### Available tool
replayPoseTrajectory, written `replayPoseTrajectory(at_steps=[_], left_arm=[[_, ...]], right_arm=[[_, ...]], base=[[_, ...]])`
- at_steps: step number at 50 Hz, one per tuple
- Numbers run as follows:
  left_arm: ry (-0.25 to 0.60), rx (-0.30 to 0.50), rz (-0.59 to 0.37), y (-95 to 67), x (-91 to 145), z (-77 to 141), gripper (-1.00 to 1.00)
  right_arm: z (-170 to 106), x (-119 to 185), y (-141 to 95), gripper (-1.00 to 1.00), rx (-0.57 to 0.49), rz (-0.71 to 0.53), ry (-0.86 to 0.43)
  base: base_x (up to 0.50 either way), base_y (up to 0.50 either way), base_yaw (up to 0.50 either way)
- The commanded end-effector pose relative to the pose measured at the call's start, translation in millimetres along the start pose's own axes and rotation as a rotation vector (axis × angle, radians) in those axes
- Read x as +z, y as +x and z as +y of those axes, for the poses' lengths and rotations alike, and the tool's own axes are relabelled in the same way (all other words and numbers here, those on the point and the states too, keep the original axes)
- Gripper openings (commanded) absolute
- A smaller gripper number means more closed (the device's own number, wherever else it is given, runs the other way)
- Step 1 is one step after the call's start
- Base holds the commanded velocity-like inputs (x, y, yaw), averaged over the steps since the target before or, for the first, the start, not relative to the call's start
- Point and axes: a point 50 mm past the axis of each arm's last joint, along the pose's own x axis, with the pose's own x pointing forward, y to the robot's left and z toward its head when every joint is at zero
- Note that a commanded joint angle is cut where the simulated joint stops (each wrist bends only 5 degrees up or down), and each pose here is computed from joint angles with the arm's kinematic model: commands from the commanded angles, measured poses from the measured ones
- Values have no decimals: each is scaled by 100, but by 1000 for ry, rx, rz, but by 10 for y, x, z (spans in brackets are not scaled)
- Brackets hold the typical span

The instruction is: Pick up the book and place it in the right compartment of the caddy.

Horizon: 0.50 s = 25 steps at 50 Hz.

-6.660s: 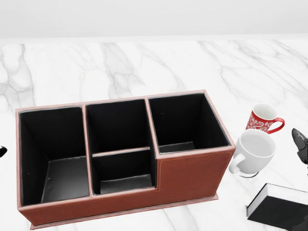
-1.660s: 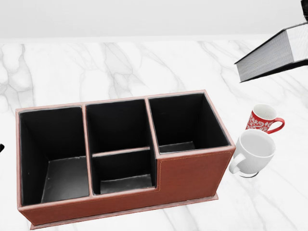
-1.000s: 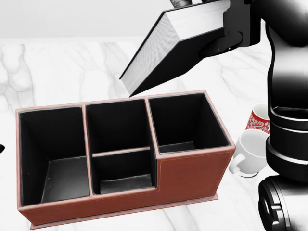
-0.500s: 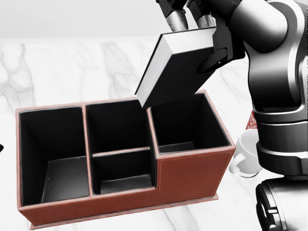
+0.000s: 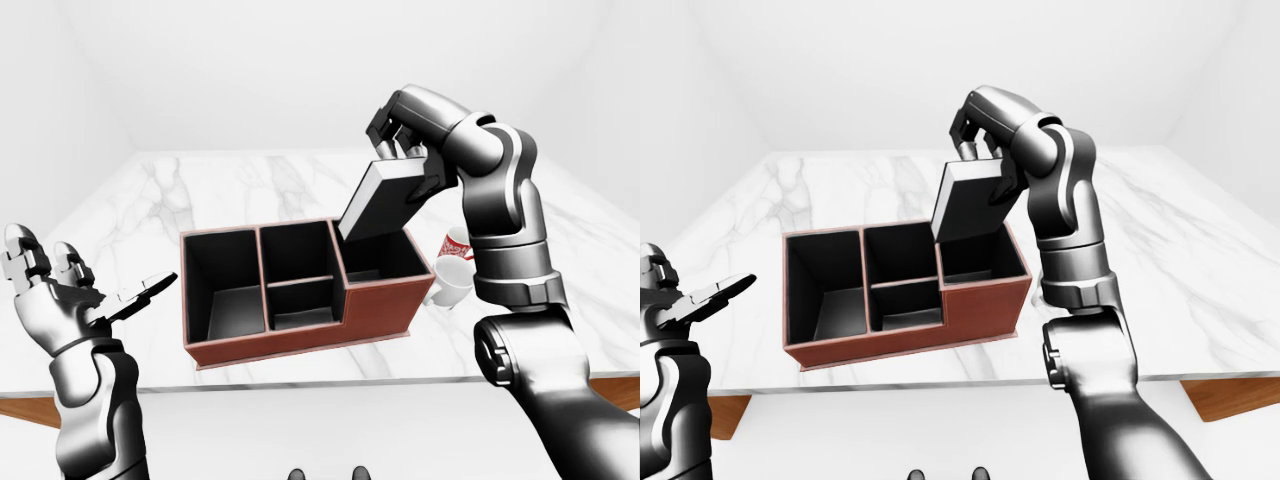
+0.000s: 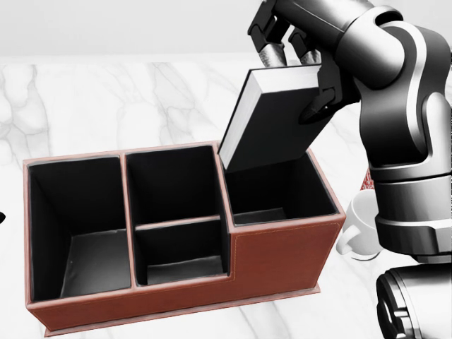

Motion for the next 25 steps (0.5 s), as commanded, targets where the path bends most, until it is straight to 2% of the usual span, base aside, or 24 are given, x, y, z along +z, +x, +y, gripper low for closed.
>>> replayPoseTrajectory(at_steps=[1,13,25], left_arm=[[0,0,-3,-3,6,-1,100],[2,0,1,-1,-5,-1,100],[1,1,-3,2,6,-2,100]], right_arm=[[68,-113,26,-100,30,39,27],[84,-125,-3,-100,24,41,21],[195,-213,26,-100,68,65,52]], base=[[0,0,0],[0,0,0],[0,0,0]])
